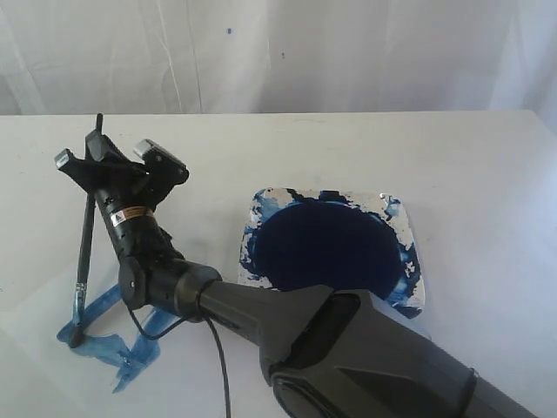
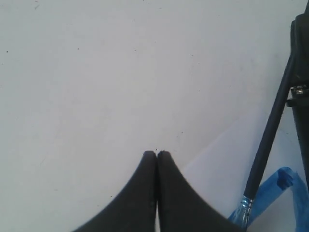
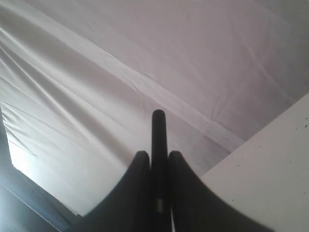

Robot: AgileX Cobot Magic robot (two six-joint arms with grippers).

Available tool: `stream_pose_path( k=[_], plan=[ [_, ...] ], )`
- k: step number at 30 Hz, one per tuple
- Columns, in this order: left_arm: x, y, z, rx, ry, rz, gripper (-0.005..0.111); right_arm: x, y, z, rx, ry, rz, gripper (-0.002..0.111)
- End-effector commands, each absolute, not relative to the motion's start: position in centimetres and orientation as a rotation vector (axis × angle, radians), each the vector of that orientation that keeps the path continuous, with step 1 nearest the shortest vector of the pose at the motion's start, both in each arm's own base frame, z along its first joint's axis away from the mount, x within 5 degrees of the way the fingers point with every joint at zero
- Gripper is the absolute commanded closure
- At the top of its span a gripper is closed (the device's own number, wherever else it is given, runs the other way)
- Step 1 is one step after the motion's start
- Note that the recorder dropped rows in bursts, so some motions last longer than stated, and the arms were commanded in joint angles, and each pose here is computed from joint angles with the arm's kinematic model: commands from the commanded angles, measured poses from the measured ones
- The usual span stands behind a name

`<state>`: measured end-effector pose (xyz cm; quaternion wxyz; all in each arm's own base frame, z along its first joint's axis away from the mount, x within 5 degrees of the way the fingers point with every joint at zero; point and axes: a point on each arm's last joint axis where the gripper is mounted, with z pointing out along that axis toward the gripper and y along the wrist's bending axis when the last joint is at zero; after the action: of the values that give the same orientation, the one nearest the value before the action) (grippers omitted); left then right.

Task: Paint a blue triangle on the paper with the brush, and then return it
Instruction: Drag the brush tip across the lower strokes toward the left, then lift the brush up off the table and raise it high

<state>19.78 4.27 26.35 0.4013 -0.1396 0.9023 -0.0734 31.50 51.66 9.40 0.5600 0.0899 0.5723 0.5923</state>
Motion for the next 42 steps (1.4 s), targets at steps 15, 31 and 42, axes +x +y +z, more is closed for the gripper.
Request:
stream_pose_path(
  k=[15,31,42],
  plan=[
    [19.7,4.0,26.5,-0.353,2.277,-0.213,0.107,33.1,49.3,11.9,0.453,1.103,1.507,0.108],
    [19.7,4.0,26.5,-0.353,2.277,-0.213,0.107,35.1,46.9,18.2,0.47,0.902,1.439,0.108],
    [19.7,4.0,26.5,-0.357,2.273,-0.215,0.107,38.7,45.9,22.9,0.136,1.089,1.374,0.108]
  ],
)
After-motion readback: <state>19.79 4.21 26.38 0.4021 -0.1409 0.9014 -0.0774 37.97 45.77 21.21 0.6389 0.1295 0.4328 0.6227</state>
